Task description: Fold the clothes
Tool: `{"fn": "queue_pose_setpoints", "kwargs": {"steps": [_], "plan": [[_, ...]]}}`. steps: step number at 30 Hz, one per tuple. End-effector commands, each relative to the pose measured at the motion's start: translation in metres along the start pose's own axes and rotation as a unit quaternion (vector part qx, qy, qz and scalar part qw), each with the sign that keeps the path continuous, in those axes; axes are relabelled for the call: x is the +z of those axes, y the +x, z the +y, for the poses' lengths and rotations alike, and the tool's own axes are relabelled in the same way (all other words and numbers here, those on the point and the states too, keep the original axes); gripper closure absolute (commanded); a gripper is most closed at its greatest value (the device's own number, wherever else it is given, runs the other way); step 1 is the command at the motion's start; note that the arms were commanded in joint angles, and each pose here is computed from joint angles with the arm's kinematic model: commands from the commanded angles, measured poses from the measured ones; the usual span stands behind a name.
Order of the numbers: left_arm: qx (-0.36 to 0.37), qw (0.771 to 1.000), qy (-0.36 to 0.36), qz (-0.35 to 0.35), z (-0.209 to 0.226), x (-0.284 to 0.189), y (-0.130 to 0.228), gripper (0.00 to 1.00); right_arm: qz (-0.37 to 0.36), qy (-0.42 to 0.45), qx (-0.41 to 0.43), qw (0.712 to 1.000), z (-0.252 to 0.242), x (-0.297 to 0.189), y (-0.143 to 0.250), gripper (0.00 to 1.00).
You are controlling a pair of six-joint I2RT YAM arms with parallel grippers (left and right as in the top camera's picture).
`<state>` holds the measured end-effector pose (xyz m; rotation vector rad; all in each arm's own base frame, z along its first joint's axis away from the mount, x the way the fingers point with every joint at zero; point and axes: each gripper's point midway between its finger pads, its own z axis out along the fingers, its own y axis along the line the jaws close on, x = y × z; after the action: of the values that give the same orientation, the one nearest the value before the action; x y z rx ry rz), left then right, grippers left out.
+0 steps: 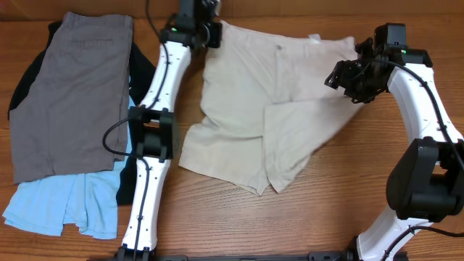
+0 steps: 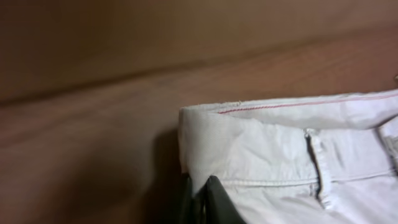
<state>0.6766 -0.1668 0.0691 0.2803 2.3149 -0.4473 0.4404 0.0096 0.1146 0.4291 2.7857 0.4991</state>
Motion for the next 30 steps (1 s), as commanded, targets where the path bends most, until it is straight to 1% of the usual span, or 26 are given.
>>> {"fn": "queue_pose_setpoints", "kwargs": {"steps": [1,2,3,7,9,13,16,19,21,23,27,30], "plan": [[-0.029,0.998,-0.037,-0.033,0.042,-0.017,-0.020,0.51,-0.002,0.000,-0.002,1.000,0.000,-0.002,0.001,0.32],[-0.029,0.998,-0.038,-0.032,0.042,-0.017,-0.020,0.22,-0.002,0.000,-0.002,1.000,0.000,-0.002,0.001,0.32],[-0.030,0.998,-0.038,-0.030,0.042,-0.018,-0.019,0.00,-0.001,-0.002,-0.002,1.000,0.001,-0.002,0.002,0.32],[-0.035,0.999,-0.037,-0.013,0.038,-0.030,-0.019,0.00,0.009,-0.027,-0.015,0.999,0.011,-0.002,0.006,0.32],[-0.038,0.999,-0.037,-0.004,0.033,-0.043,-0.022,0.00,0.015,-0.039,-0.023,0.999,0.019,-0.001,0.010,0.32],[-0.046,0.998,-0.038,0.023,0.020,-0.082,-0.024,0.00,0.032,-0.042,-0.044,0.998,0.038,0.004,0.023,0.32],[-0.059,0.996,-0.040,0.063,0.004,-0.124,-0.020,0.00,0.047,-0.042,-0.075,0.995,0.062,0.012,0.038,0.32],[-0.066,0.993,-0.042,0.087,-0.010,-0.167,-0.019,0.00,0.046,-0.005,-0.090,0.995,0.082,0.022,0.052,0.27],[-0.067,0.993,-0.043,0.091,-0.019,-0.193,-0.023,0.00,0.035,0.038,-0.095,0.994,0.090,0.029,0.059,0.24],[-0.066,0.993,-0.045,0.091,-0.024,-0.211,-0.026,0.00,0.027,0.063,-0.093,0.993,0.098,0.035,0.066,0.23],[-0.065,0.991,-0.067,0.093,-0.023,-0.230,-0.026,0.00,0.023,0.075,-0.100,0.992,0.115,0.052,0.077,0.23],[-0.068,0.990,-0.069,0.105,-0.023,-0.234,-0.020,0.00,0.019,0.077,-0.116,0.990,0.126,0.071,0.081,0.22]]}}
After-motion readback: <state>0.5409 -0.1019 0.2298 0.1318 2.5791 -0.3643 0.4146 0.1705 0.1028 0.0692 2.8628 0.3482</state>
